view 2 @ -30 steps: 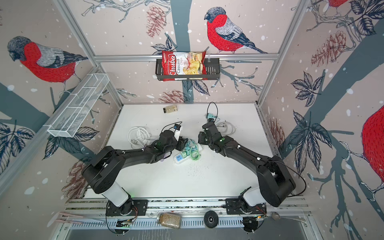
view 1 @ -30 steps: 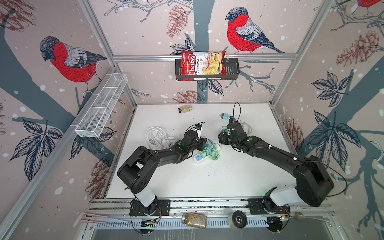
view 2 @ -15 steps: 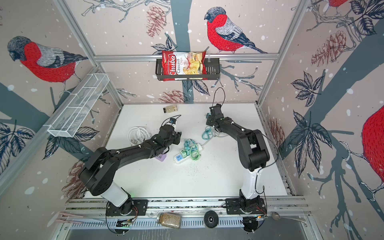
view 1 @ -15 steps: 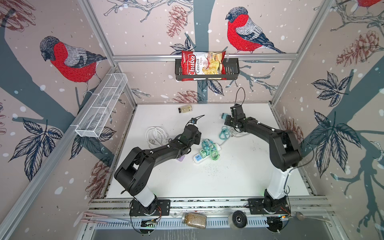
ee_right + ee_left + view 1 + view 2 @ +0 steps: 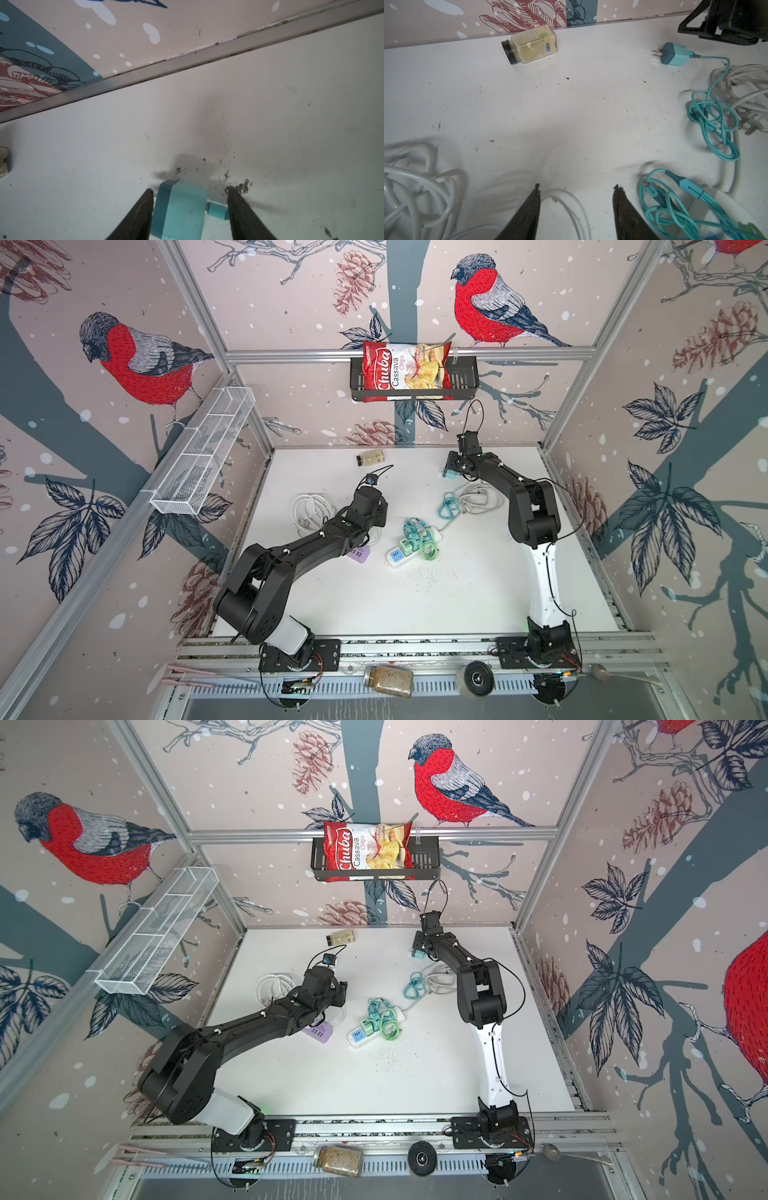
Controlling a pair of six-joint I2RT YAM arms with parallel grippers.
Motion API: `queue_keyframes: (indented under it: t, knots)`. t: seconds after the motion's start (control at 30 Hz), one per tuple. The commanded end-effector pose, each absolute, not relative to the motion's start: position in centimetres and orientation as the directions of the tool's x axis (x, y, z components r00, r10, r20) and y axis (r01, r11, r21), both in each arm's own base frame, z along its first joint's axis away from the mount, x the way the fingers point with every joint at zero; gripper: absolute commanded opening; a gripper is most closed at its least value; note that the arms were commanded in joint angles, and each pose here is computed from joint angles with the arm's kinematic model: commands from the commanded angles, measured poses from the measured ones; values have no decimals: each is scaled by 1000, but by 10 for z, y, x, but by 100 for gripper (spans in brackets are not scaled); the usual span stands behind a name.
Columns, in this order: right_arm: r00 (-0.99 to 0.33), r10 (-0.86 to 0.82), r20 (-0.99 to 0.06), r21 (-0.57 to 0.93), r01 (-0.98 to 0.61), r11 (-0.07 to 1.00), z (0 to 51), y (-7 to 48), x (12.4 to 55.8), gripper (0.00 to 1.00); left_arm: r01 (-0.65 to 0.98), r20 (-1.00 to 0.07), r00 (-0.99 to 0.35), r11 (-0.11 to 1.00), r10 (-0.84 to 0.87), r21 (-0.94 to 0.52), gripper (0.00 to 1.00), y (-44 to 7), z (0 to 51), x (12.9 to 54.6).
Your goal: Insert the plug
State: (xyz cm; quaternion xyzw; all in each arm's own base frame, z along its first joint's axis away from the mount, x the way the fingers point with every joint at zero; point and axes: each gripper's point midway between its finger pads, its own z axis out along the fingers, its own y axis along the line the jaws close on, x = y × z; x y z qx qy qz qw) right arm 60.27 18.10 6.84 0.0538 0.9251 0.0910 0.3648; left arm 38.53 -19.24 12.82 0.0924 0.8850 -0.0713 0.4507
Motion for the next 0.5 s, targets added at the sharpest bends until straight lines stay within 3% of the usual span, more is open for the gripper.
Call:
queue_keyframes:
  t: [0.0, 0.47]
  knots:
    - [-763, 155, -627, 209, 27, 978, 55, 186, 597, 60, 207, -811, -578, 978, 89, -40, 56, -185, 129, 382]
    - [-808, 83, -583, 167, -20, 986, 21, 205, 585, 59, 198, -807, -585, 979, 82, -44, 56, -177, 125, 370]
